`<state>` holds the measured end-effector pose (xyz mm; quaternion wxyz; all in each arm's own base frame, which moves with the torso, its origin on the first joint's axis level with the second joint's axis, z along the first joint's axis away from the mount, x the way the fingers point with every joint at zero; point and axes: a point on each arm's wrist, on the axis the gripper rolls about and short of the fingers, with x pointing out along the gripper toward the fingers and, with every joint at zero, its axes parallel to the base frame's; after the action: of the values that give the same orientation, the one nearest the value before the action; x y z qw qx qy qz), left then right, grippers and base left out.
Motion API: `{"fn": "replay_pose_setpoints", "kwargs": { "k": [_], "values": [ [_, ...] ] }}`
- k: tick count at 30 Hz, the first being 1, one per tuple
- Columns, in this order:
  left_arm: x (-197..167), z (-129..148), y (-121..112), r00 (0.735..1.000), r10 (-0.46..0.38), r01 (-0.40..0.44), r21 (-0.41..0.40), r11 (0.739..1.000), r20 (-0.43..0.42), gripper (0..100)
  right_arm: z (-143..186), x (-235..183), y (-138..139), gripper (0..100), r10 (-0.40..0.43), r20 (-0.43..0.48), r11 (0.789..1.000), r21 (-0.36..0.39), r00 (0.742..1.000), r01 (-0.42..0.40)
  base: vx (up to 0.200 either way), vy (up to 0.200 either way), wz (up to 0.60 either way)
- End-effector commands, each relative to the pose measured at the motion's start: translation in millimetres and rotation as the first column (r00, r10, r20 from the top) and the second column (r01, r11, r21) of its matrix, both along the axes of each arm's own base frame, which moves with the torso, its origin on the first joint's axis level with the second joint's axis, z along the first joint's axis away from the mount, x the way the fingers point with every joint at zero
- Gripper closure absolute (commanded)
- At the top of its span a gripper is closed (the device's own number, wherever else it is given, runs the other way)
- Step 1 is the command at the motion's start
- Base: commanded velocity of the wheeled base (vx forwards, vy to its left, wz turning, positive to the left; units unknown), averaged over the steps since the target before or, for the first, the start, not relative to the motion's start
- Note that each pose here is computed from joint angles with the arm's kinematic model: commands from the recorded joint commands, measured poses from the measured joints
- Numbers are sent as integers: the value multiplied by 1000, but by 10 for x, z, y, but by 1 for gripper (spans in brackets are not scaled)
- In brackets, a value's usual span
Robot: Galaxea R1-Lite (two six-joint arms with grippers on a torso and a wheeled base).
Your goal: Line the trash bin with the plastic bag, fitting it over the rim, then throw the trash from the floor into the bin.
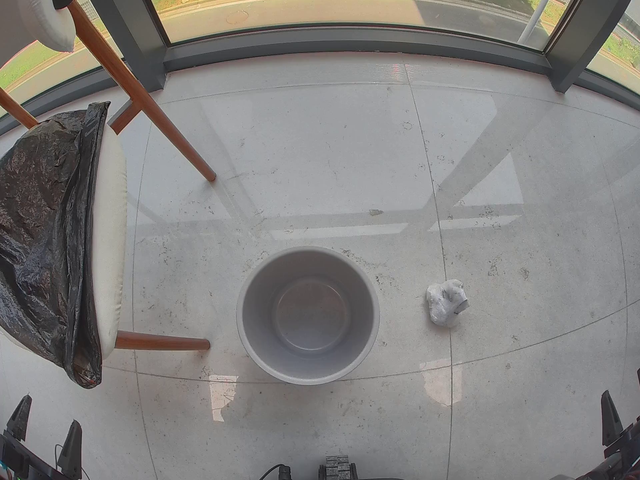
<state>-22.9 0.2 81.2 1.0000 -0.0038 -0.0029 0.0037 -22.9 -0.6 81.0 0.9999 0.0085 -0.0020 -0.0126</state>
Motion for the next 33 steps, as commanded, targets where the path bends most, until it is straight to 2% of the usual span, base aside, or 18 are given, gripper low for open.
{"fn": "replay_pose_setpoints", "kwargs": {
  "k": [1, 3, 4, 18, 23, 25, 28, 33],
  "values": [
    [-2, 4, 0, 999, -1, 1, 0, 1000, 51, 0, -51, 5, 0, 0, 1, -7, 1000, 0, 1000, -1, 0, 0, 0],
    [-9, 74, -1, 993, -7, 7, 4, 1000, 120, 0, -51, 5, 0, 0, 1, -7, 1000, 0, 1000, -1, 0, 0, 0],
    [-10, 82, -2, 992, -10, 10, 7, 1000, 127, 0, -51, 5, 0, 0, 1, -7, 1000, -2, 1000, -1, 0, 0, 0],
    [-27, 139, -2, 988, -13, 3, 68, 998, 151, 0, -51, 5, 0, 0, 1, -7, 1000, 0, 1000, -1, 0, 0, 0],
    [-103, 324, -21, 973, -96, 79, 89, 993, 209, 0, -51, 5, 0, 0, 1, -7, 1000, 0, 1000, -1, 0, 0, 0],
    [-127, 363, -27, 971, -125, 106, 101, 989, 204, 0, -51, 5, 0, 0, 2, -7, 1000, 0, 1000, -2, 0, 0, 0],
    [-172, 506, -23, 961, -147, 121, 124, 985, 233, 0, -51, 5, 0, 0, 2, -7, 1000, 1, 1000, -2, 0, 0, 0],
    [-1, 808, -5, 965, -223, 208, 114, 971, 141, 0, -51, 5, 0, 0, 2, -7, 1000, 1, 1000, -2, 0, 0, 0]
  ]
}}
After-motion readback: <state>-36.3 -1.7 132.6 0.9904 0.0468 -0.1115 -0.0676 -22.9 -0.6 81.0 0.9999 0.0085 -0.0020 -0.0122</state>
